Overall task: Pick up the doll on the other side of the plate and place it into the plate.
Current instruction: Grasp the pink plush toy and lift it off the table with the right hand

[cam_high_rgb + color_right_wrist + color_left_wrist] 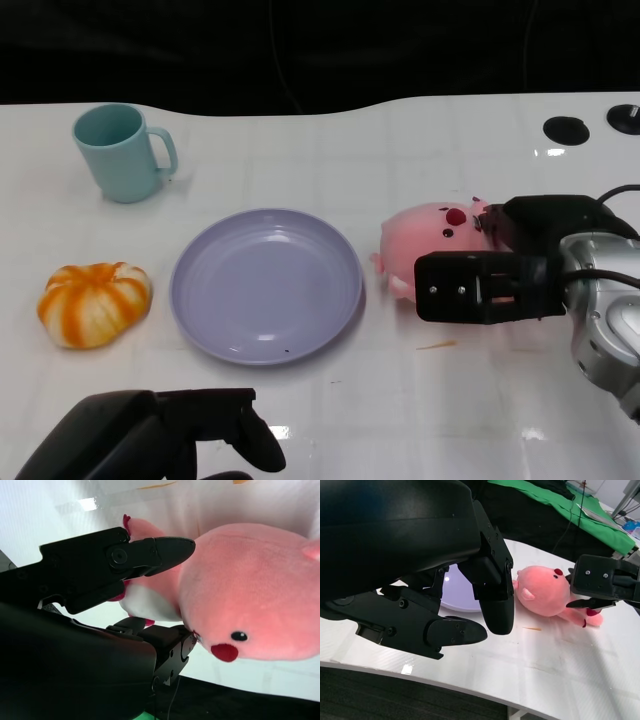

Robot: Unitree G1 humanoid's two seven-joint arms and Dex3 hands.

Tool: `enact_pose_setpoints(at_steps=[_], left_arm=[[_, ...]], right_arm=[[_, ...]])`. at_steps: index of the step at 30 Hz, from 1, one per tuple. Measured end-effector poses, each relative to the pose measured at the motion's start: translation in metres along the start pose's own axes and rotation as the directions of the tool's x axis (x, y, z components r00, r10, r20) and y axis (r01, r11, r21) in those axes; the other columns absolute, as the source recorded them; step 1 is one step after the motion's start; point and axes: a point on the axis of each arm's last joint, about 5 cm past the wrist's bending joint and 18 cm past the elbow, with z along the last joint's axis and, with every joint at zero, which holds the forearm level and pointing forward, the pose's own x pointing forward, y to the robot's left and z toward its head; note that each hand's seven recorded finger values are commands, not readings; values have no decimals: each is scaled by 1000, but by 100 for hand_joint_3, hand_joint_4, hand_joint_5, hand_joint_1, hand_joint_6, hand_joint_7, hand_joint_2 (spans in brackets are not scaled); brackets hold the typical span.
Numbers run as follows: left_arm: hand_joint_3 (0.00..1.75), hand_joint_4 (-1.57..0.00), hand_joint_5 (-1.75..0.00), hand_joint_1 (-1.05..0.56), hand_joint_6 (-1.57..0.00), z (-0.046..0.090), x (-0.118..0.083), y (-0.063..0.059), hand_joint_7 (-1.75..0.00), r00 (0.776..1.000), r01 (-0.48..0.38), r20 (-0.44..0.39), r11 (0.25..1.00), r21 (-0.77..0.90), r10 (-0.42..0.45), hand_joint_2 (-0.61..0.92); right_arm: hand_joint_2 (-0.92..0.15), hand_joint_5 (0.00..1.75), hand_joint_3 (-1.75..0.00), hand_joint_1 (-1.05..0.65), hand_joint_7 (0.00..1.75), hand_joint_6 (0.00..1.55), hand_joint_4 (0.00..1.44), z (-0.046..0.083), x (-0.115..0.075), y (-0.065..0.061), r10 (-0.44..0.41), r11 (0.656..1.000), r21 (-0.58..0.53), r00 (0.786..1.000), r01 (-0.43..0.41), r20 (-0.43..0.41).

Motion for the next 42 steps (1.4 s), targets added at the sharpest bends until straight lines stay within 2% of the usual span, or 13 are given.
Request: enact_pose_setpoints(at_steps=[11,16,19,20,24,29,30,31,32,34,37,39,42], left_arm=[[37,-65,-161,-23,-73,2,-6,1,-84,1000,-8,-27,1000,-4,8,92],[37,-65,-162,-23,-73,2,-5,1,-84,1000,-8,-26,1000,-4,8,92],[38,-64,-163,-24,-73,3,-4,0,-84,1000,-3,-24,1000,-11,3,92],[38,-64,-164,-24,-73,3,-4,0,-84,1000,-2,-22,1000,-12,2,92],[37,-65,-164,-23,-74,4,-2,0,-84,1000,-2,-12,1000,-11,2,92],[36,-67,-165,-23,-75,3,0,-1,-83,1000,1,-7,1000,-14,-1,91],[36,-67,-165,-23,-75,3,0,-1,-82,1000,1,-8,1000,-14,-2,91],[36,-67,-166,-22,-76,3,0,-1,-82,1000,1,-10,1000,-15,-2,91],[36,-67,-166,-22,-76,2,0,-1,-82,1000,2,-12,1000,-16,-2,91],[36,-66,-166,-22,-76,2,-1,-2,-82,1000,3,-20,1000,-19,-3,90],[36,-67,-166,-22,-76,1,-3,-1,-81,1000,2,-23,1000,-18,-2,90],[36,-67,-166,-21,-76,1,-3,-1,-81,1000,0,-19,1000,-13,-1,90],[36,-65,-166,-22,-76,1,-4,-1,-80,1000,1,-22,1000,-12,-1,91]], right_arm=[[-92,52,-6,-65,6,63,28,15,27,7,-40,993,-115,999,41,5],[-92,20,-4,-43,4,110,77,12,32,15,-117,986,-114,992,121,36],[-92,120,-24,-38,1,94,80,9,32,14,-142,988,-50,989,144,43],[-92,135,-27,-38,0,92,80,9,32,13,-145,989,-33,989,146,42],[-92,166,-16,-34,3,92,78,8,32,9,-134,991,8,990,134,47],[-92,162,-24,-33,6,105,79,5,31,9,-150,988,55,988,147,46],[-92,168,-27,-32,26,108,82,3,30,10,-170,983,73,985,166,43],[-92,172,-29,-32,77,92,85,2,29,13,-204,975,102,978,199,39],[-92,173,-31,-33,100,84,86,0,28,17,-233,966,127,972,227,35],[-92,174,-33,-34,115,76,85,-3,26,23,-281,946,178,960,272,24],[-91,175,-24,-32,89,87,90,-8,23,26,-324,918,245,946,313,7],[-88,175,-30,-29,136,78,93,-12,21,28,-372,884,300,928,359,-12],[-63,175,-83,-25,170,75,96,-15,18,27,-418,831,385,907,402,-43]])
